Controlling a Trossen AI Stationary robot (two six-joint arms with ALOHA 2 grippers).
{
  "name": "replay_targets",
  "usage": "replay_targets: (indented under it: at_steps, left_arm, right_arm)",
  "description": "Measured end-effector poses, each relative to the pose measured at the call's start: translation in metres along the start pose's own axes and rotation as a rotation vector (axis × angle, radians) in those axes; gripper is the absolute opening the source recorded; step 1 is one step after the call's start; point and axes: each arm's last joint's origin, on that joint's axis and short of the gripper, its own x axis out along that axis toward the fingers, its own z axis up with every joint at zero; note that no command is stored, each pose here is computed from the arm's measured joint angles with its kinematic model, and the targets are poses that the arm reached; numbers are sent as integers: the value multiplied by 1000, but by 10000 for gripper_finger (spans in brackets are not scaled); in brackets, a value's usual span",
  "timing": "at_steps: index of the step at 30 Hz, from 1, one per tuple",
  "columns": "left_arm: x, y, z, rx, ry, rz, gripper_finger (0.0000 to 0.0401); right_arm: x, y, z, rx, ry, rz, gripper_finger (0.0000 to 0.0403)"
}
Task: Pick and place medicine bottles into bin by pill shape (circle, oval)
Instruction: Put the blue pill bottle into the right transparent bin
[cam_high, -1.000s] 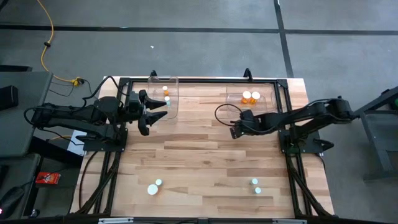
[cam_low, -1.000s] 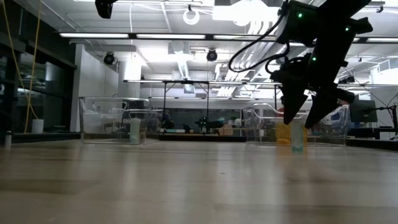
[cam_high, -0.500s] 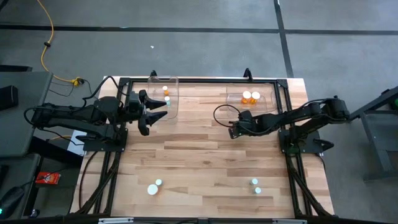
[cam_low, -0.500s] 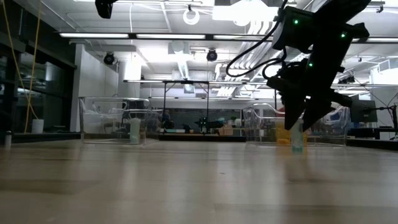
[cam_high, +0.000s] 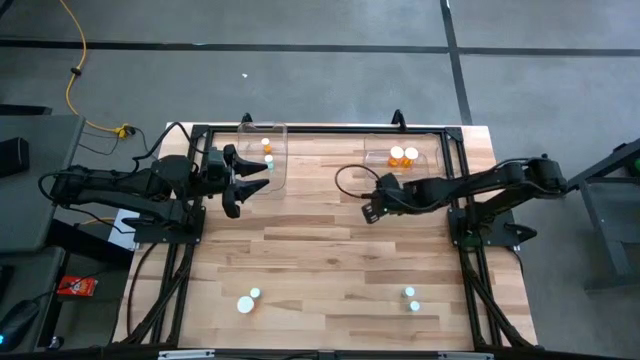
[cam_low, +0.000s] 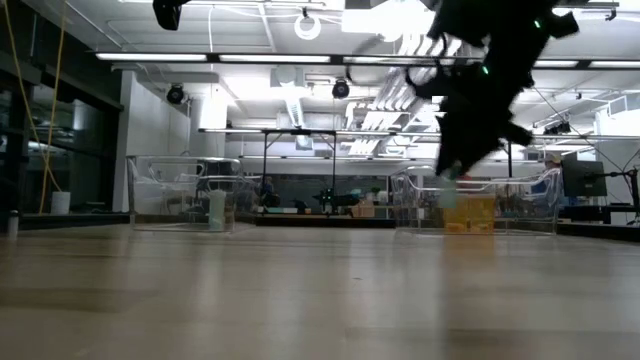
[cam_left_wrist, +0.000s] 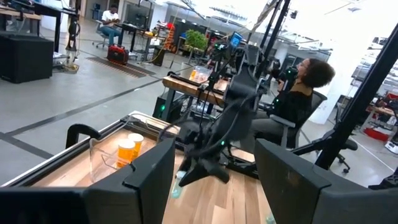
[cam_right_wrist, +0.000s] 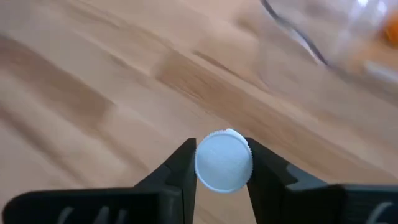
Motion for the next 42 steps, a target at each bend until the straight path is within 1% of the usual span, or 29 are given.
replay_targets:
  at_steps: [6,11,15,17,22,28,33,36,42]
  left_arm:
    - [12,-3,-10,25,65,-10,211]
    - [35,-4,-33,65,182,6,214]
    - [57,-6,-53,63,290,-16,228]
    - [69,-8,-59,70,334,-17,239]
    - [100,-15,-65,111,386,-20,276]
    - [131,-23,-68,141,415,-22,314]
    - [152,-29,-71,151,437,-63,321]
    - [160,-32,-71,146,416,-81,321]
    - [164,-35,-65,155,378,-89,319]
  right_arm:
    - [-33,30,36,-172,-107,153,100]
    - [-60,50,60,-279,-199,289,100]
    - [-73,60,70,-335,-246,384,100]
    - [-78,64,73,-357,-272,430,100]
    - [-83,72,70,-415,-300,506,101]
    - [-87,77,63,-463,-299,533,101]
    - [-90,81,58,-495,-299,566,101]
    - [-92,83,55,-523,-291,588,101]
    - [-94,86,51,-541,-291,602,101]
